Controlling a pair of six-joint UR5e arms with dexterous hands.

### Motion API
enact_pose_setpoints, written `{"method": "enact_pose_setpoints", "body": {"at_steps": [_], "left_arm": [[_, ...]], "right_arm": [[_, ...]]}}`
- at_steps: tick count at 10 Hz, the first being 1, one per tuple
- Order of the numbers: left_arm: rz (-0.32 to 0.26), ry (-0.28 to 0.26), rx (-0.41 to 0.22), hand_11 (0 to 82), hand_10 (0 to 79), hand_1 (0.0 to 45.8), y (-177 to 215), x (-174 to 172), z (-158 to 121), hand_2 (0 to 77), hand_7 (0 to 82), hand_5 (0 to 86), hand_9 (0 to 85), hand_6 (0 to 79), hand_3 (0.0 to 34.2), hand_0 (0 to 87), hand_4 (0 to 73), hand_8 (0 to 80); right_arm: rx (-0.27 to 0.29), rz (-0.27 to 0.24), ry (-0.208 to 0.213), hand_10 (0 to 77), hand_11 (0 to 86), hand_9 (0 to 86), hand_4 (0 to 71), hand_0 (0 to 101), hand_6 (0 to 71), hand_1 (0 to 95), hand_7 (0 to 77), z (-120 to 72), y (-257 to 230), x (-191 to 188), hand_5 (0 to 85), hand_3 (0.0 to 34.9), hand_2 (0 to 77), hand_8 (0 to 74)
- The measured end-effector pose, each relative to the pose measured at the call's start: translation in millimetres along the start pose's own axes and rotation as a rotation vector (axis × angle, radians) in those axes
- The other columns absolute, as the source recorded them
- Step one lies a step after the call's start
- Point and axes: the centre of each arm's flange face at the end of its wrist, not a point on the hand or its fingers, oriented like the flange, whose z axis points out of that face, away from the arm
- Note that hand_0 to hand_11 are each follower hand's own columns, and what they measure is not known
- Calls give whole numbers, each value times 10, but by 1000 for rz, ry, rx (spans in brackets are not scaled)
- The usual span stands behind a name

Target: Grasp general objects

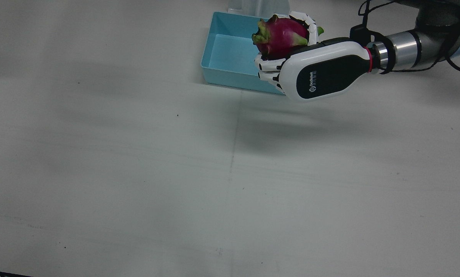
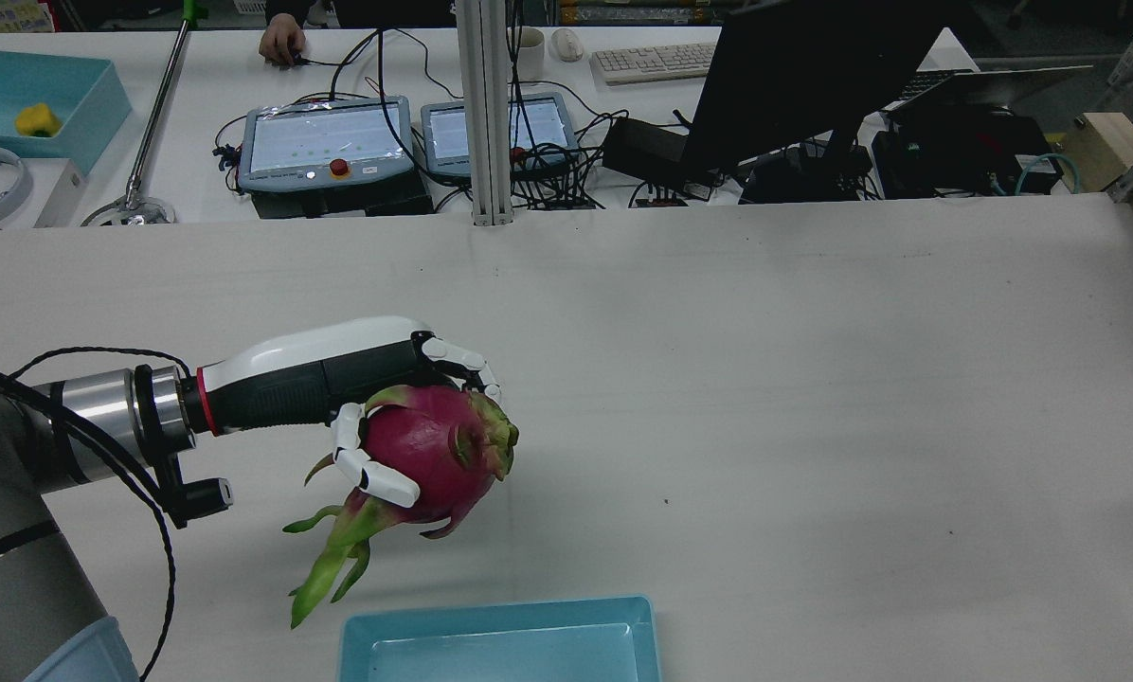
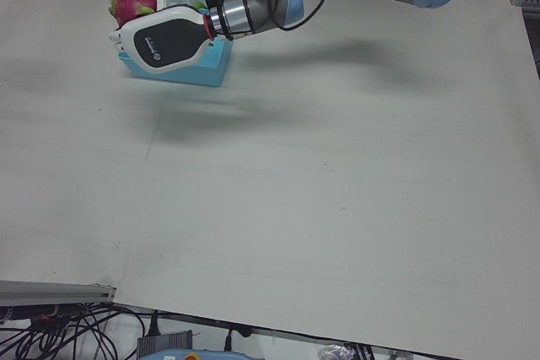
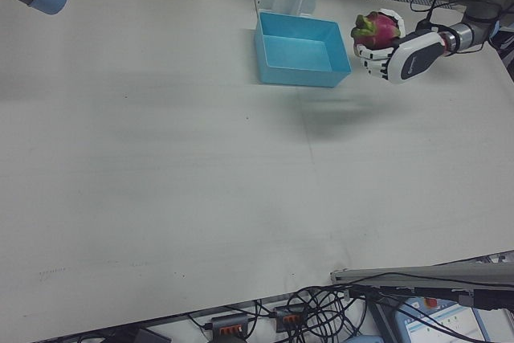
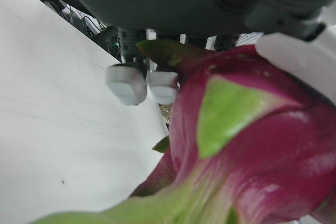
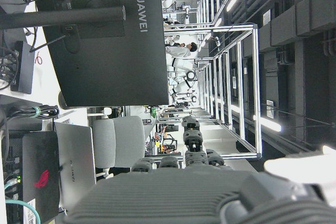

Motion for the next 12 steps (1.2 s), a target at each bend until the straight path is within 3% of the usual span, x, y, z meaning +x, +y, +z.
{"method": "enact_pose_setpoints", "body": {"at_steps": [3, 6, 9, 10, 12], "left_arm": [[-53, -11, -41, 704, 704, 0, 450, -307, 441, 376, 698, 485, 698, 475, 0, 494, 251, 698], [-69, -22, -57, 704, 704, 0, 674, -545, 609, 376, 698, 480, 693, 475, 0, 493, 251, 698], [-63, -34, -81, 704, 704, 0, 750, -667, 607, 376, 698, 485, 698, 475, 0, 521, 251, 698], [-65, -45, -101, 704, 704, 0, 769, -746, 576, 382, 698, 485, 704, 475, 0, 571, 256, 693], [-67, -66, -130, 704, 742, 0, 792, -905, 333, 382, 698, 485, 714, 475, 0, 573, 256, 676]], "right_arm": [[0, 0, 0, 0, 11, 16, 0, 1, 0, 49, 0, 0, 1, 0, 0, 0, 16, 0], [0, 0, 0, 0, 11, 16, 0, 1, 0, 54, 0, 0, 2, 0, 0, 0, 16, 0], [0, 0, 0, 0, 11, 16, 0, 1, 0, 49, 0, 0, 0, 0, 0, 0, 16, 0], [0, 0, 0, 0, 11, 16, 0, 1, 0, 49, 0, 0, 0, 0, 0, 0, 16, 0], [0, 0, 0, 0, 11, 16, 0, 0, 0, 54, 0, 0, 0, 0, 0, 0, 16, 0]]}}
